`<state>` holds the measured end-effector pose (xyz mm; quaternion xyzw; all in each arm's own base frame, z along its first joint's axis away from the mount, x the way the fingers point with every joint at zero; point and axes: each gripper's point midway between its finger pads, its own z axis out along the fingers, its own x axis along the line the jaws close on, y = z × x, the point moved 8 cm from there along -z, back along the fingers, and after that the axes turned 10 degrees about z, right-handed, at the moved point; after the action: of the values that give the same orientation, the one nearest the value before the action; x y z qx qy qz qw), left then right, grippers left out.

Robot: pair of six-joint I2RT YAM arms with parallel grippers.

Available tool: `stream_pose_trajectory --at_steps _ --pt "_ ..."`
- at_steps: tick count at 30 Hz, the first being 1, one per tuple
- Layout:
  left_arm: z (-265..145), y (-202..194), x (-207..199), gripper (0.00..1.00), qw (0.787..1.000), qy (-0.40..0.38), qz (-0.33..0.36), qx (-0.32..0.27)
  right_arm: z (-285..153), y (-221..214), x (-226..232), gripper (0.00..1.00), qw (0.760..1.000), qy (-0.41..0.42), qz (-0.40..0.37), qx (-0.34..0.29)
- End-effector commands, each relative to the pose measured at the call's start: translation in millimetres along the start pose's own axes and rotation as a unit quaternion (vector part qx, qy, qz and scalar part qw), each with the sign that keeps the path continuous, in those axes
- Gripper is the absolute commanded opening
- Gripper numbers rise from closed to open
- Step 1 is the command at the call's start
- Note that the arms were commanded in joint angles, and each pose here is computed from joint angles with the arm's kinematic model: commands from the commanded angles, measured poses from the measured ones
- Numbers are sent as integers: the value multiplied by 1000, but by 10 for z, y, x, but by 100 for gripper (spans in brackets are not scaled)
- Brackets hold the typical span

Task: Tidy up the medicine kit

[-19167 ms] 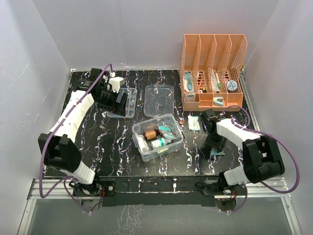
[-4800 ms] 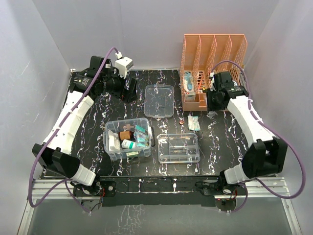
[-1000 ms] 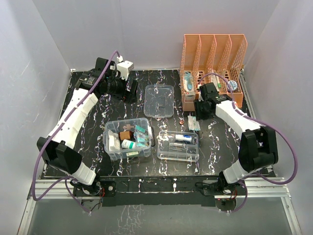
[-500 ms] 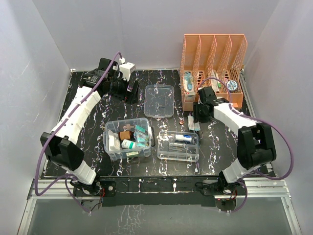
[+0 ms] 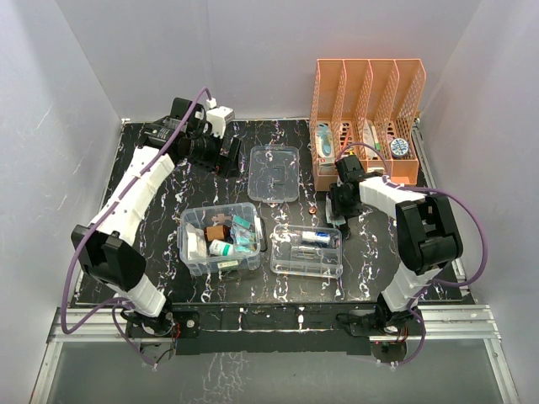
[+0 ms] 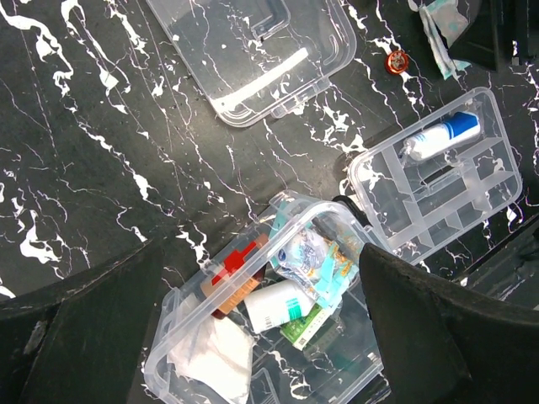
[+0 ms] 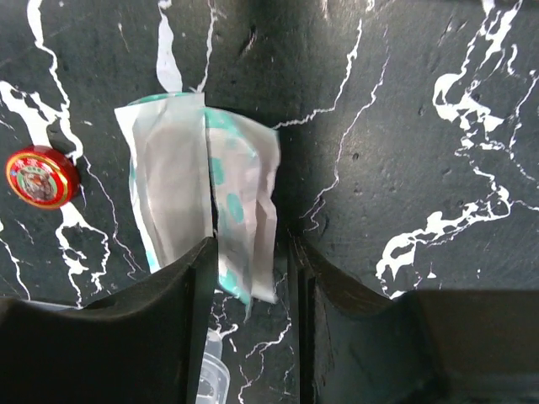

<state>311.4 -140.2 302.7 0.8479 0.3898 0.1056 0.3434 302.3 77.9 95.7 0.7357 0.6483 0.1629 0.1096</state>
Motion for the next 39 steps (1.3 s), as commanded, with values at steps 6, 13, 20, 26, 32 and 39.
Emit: stream_pose_trajectory --at_steps 6,13,20,26,32,39 --pt "-45 59 -25 98 1000 -17 -11 -6 88 -2 -53 6 1000 -19 -14 -2" --pt "-39 49 -21 98 1000 -15 -11 -6 -191 -8 -36 0 1000 -7 -3 -20" --pt "-77 74 25 99 999 21 -21 -13 -1128 235 161 0 992 13 24 -125" --pt "-80 109 61 99 998 47 -41 -20 -1594 34 669 0 976 64 89 -186" --pt "-82 120 54 99 998 44 -50 -15 -1458 -465 1077 0 971 95 124 -180" --pt "-129 83 18 99 998 38 -46 -16 -1251 -784 1420 0 976 98 115 -158"
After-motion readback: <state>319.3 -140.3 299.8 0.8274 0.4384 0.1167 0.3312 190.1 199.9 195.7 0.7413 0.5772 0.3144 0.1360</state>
